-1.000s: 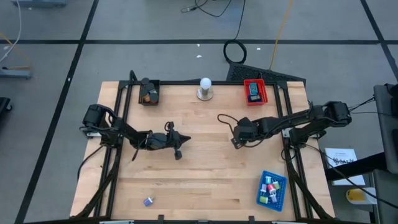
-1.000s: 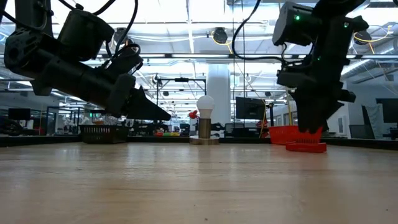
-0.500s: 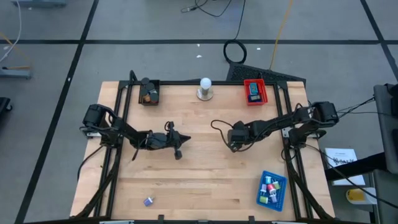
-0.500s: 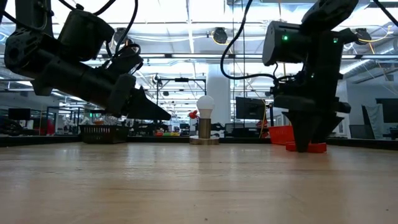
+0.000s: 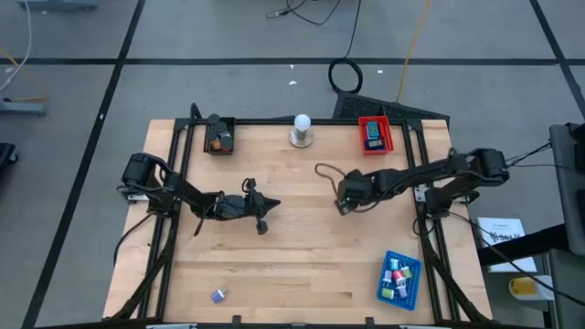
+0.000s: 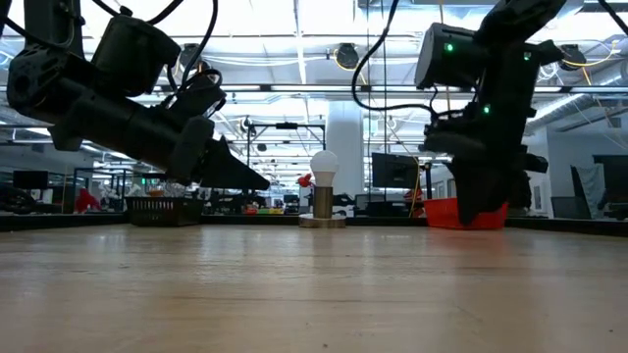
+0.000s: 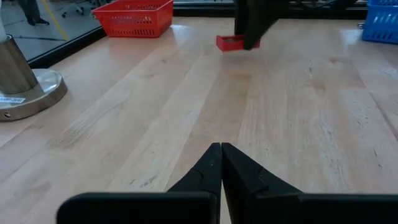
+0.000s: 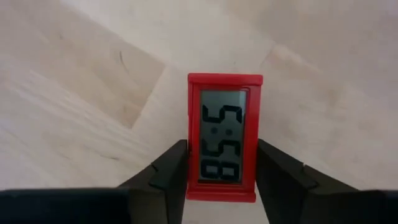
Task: Pick & Place Office items
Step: Put the red digital clock in the red bin
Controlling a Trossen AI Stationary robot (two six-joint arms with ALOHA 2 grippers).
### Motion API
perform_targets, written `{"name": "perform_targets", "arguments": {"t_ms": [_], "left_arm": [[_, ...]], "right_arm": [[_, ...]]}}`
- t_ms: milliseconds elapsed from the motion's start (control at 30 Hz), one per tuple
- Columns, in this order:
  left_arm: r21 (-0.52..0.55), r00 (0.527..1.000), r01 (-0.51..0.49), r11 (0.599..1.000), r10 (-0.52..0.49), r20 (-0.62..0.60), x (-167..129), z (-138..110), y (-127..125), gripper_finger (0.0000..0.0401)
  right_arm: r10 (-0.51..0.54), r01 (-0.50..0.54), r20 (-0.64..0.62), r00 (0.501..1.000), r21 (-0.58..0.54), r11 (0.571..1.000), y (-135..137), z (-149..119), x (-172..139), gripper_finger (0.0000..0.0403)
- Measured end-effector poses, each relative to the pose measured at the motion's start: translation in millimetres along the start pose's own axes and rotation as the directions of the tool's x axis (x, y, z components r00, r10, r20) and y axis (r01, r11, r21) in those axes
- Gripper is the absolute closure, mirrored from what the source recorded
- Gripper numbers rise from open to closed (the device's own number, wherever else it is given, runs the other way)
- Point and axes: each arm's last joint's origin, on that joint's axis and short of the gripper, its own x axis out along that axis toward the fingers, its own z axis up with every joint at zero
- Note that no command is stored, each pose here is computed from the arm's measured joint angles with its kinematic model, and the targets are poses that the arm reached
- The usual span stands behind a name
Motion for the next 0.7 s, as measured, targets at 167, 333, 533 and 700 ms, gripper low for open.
{"name": "perform_targets", "arguments": {"t_ms": [167,333,533,700], "left_arm": [[-0.012,1.0,0.0,1.0,0.0,0.0,0,0,0,0.0377],[-0.002,1.0,-0.001,1.0,0.001,0.001,0,0,0,0.0396],[-0.001,1.0,-0.018,1.0,0.018,0.003,1,1,3,0.0382],[-0.005,0.999,-0.032,0.999,0.032,0.003,2,1,6,0.0388]], "right_arm": [[0.003,-0.008,0.05,0.999,0.088,0.996,-20,16,-19,0.0251],[-0.074,0.057,0.08,0.994,0.202,0.978,-56,37,-34,0.0253],[-0.118,0.09,0.106,0.987,0.242,0.966,-89,72,-42,0.0248],[-0.155,0.113,0.136,0.979,0.279,0.954,-112,103,-51,0.0251]]}}
